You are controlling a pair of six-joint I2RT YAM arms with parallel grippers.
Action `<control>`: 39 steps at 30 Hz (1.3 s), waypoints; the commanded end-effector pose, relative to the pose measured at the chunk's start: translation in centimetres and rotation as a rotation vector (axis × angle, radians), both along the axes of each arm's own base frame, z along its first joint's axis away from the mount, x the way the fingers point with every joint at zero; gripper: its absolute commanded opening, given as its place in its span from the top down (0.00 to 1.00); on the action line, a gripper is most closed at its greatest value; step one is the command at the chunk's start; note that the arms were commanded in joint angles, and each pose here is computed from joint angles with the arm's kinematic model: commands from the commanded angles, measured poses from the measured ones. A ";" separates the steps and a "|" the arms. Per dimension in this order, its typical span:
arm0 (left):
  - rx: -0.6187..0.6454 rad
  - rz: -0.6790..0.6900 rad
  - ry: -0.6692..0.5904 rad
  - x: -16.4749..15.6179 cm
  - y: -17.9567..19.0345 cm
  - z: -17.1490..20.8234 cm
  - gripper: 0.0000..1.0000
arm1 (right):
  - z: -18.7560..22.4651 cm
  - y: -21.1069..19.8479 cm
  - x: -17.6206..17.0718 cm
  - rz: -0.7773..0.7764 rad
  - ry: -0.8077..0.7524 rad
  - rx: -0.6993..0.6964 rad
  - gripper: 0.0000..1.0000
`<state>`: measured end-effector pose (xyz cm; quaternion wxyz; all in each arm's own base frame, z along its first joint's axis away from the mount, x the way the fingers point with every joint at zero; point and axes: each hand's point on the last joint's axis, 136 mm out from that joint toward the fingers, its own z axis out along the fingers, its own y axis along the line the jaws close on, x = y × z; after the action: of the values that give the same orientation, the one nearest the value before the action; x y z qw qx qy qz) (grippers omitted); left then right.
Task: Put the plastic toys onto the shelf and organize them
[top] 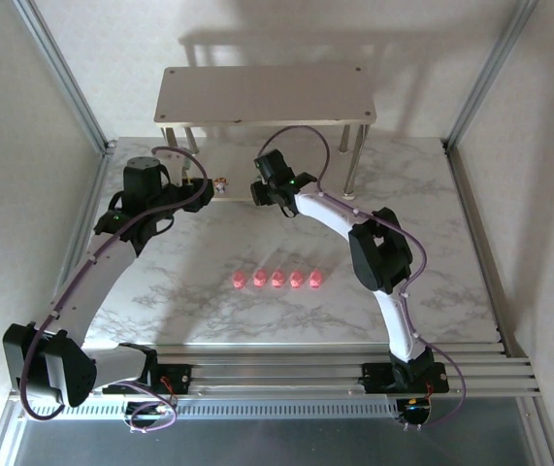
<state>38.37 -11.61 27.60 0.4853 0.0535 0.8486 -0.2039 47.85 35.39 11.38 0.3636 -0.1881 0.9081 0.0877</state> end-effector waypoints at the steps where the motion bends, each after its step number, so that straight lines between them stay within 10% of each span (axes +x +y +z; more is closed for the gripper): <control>1: -0.023 -0.004 -0.017 -0.4 0.2 1.4 0.46 | 1.0 0.3 1.2 -0.037 -0.037 -0.001 0.49; 23: -0.027 0.002 -0.028 -0.9 1.3 1.9 0.46 | -1.1 0.9 3.4 -0.056 -0.020 -0.066 0.53; 39: -0.027 0.006 -0.022 -0.6 1.7 1.6 0.46 | -1.8 0.7 3.9 -0.045 0.015 -0.044 0.91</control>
<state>37.93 -9.93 28.28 0.4886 0.0404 0.8467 -0.2068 51.62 36.22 9.73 0.3610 -0.1714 0.9149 0.0572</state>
